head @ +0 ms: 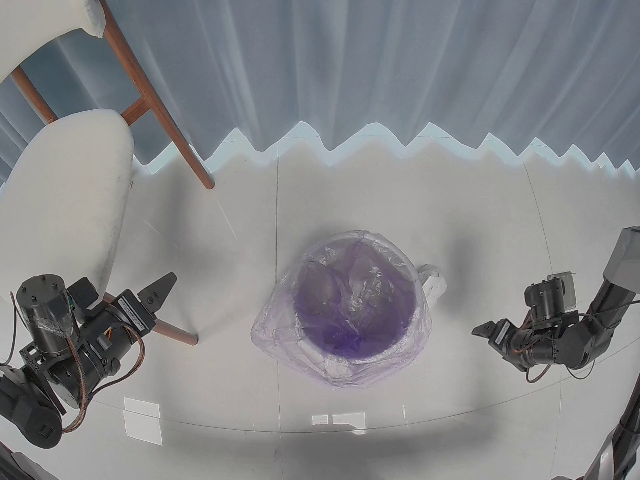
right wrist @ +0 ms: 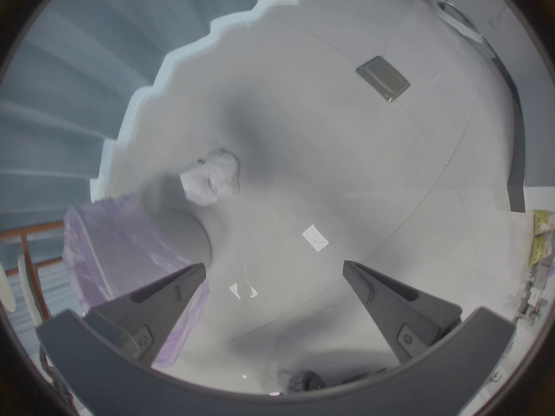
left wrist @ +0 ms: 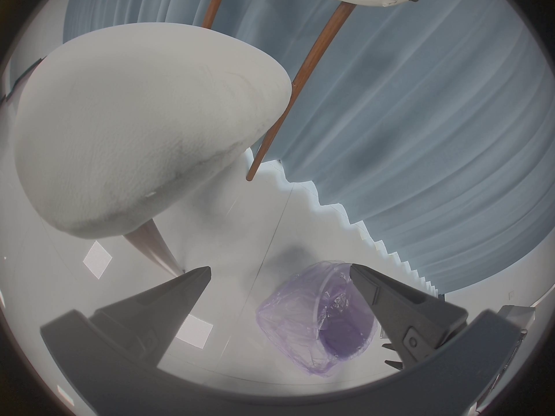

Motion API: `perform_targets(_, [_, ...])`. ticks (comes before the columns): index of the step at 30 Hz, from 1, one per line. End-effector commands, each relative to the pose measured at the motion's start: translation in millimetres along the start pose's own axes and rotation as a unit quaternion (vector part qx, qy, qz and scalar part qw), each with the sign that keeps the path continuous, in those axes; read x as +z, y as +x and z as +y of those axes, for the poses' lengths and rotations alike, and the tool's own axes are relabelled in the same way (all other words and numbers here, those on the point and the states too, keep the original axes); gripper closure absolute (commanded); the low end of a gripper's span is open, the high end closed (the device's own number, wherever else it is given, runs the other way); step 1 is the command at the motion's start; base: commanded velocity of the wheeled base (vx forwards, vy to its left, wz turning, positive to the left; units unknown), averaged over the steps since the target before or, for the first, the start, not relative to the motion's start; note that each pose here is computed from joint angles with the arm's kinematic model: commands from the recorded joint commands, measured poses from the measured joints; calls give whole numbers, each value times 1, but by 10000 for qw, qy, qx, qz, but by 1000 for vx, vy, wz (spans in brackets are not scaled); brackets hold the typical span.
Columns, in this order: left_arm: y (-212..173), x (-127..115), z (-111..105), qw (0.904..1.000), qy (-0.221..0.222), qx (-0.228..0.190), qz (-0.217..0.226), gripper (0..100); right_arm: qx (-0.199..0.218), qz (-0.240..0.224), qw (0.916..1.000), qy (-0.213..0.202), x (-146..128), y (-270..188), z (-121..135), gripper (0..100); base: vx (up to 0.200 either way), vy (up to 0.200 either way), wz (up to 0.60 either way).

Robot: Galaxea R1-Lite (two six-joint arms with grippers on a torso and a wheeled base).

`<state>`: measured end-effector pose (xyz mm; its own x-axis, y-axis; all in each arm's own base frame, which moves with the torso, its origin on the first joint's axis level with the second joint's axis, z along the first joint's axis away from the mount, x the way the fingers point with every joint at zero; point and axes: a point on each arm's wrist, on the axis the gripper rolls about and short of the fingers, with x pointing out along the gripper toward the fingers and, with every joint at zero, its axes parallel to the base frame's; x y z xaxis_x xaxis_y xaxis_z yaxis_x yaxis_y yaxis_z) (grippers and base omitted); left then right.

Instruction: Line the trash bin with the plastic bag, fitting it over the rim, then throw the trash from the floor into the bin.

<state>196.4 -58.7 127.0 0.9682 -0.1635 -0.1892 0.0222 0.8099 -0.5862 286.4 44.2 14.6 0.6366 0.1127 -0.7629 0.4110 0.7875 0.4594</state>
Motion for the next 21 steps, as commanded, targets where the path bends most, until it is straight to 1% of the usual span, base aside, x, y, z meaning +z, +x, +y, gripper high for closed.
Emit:
perform_targets(1, [0,0,0,10000,-1,9,-9,0,144,-356,9990,241,24,-3,-2,0,0,0,0])
perform_targets(7, [1,7,6,9998,-29,154,-154,0,335,-684,9967,273,48,9,10,0,0,0,0])
perform_targets(13, [1,10,11,9993,-56,279,-238,0,382,-851,9951,318,68,27,15,0,0,0,0])
perform_targets(15, [2,12,13,9990,-72,330,-295,0,368,-844,9952,324,71,29,17,0,0,0,0])
perform_targets(18, [3,14,14,9988,-79,356,-324,0,367,-834,9953,327,78,25,23,0,0,0,0])
perform_targets(20, [2,13,15,9988,-78,365,-311,0,397,-826,9953,299,77,20,27,0,0,0,0])
perform_targets(21, [2,13,15,9988,-78,365,-311,0,466,-790,9956,215,73,8,35,0,0,0,0])
